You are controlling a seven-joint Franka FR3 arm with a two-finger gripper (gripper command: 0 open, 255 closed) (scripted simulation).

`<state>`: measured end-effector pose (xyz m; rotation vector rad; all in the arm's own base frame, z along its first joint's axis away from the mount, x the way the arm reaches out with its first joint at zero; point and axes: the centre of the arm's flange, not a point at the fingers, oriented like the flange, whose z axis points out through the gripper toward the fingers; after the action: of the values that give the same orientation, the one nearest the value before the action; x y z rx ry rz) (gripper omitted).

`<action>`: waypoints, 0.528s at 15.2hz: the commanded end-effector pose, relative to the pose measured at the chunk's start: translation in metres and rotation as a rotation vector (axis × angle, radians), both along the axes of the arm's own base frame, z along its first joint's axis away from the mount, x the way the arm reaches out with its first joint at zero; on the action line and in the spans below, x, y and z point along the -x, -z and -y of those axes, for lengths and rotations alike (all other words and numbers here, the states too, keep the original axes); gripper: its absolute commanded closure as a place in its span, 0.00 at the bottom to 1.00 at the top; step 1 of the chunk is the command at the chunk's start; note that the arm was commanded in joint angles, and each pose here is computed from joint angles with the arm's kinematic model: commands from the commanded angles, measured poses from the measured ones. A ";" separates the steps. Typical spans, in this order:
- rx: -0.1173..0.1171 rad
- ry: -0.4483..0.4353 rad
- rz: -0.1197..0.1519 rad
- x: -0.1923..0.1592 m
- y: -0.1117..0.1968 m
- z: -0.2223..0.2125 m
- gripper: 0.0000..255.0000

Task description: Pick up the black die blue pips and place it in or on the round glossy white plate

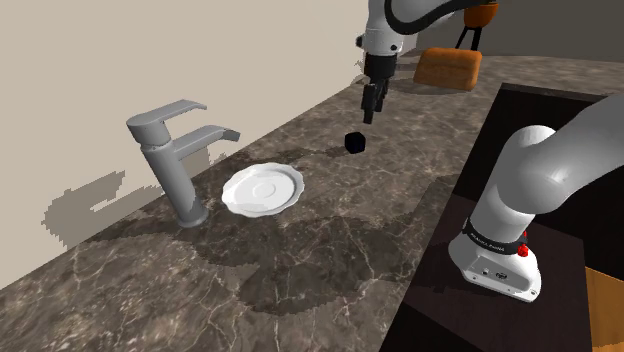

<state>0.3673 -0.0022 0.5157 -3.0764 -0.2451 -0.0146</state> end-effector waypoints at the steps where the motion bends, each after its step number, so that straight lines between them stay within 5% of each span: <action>1: 0.019 -0.014 0.000 -0.018 0.019 -0.006 0.00; 5: 0.053 -0.038 -0.005 -0.046 0.056 -0.014 0.00; 8: 0.053 -0.038 -0.005 -0.046 0.072 -0.014 0.00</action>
<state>0.4126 0.0120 0.4479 -3.1225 -0.3074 0.0016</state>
